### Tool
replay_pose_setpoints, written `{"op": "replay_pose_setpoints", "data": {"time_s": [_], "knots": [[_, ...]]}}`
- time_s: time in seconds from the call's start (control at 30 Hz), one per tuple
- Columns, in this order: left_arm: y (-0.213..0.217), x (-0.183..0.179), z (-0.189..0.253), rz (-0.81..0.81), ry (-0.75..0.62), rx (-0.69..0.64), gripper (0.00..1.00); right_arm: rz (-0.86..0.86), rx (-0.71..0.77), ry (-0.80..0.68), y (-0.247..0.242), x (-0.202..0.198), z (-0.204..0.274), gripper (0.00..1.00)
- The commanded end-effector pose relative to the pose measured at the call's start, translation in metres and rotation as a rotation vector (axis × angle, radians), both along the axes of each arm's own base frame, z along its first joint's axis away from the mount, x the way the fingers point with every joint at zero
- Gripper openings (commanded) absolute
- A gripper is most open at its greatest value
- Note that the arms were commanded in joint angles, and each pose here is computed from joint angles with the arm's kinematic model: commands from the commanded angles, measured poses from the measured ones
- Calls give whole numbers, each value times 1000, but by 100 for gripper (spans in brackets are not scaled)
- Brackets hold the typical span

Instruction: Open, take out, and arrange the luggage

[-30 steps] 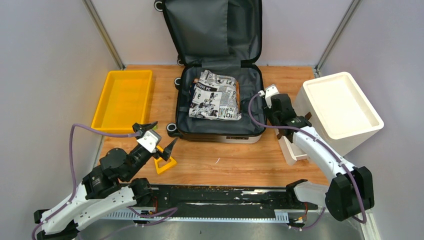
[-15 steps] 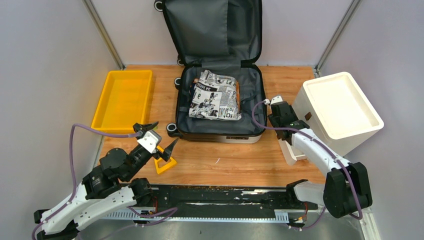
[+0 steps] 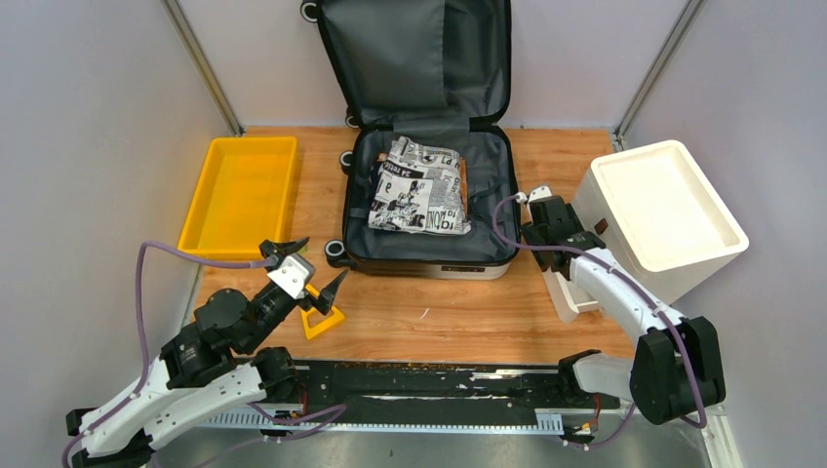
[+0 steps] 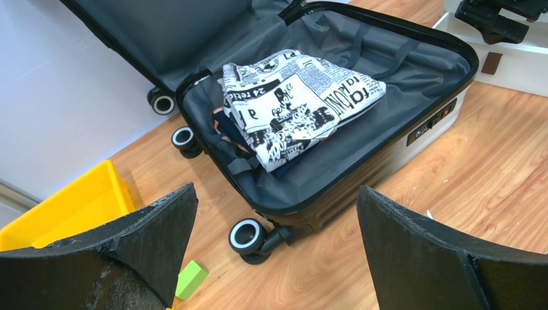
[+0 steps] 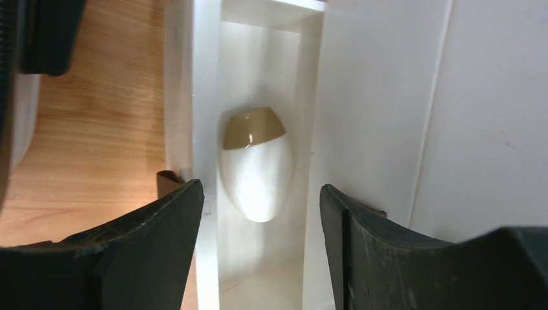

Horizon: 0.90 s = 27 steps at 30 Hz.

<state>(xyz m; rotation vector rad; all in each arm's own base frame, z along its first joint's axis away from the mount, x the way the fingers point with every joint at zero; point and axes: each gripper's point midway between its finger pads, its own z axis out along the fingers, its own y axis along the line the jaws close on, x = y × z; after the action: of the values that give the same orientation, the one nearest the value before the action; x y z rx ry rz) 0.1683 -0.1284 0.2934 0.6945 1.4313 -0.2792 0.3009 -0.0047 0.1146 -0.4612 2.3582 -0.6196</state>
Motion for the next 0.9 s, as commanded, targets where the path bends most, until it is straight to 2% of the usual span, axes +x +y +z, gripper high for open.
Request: {"op": "replay_pose_setpoints", "data": {"time_s": [0.0,0.17,0.27,0.4,0.47,0.73,0.87], "knots": [[-1,-1,12,-8,-28,-36,100,53,123,15,23,2,10,63],[-1,-1,12,-9,-29,-36,100,89,269,-9,47,5,25,33],[-1,-1,13,-9,-29,-37,100,79,307,-13,52,5,26,16],[-1,-1,13,-13,-29,-38,100,114,377,22,66,2,19,3],[-1,-1,12,-12,-28,-37,100,112,371,47,65,0,11,0],[-2,-1,12,-16,-28,-34,100,65,320,114,49,-4,-23,0],[-2,-1,11,-15,-27,-32,100,20,234,116,32,-1,-33,0]]}}
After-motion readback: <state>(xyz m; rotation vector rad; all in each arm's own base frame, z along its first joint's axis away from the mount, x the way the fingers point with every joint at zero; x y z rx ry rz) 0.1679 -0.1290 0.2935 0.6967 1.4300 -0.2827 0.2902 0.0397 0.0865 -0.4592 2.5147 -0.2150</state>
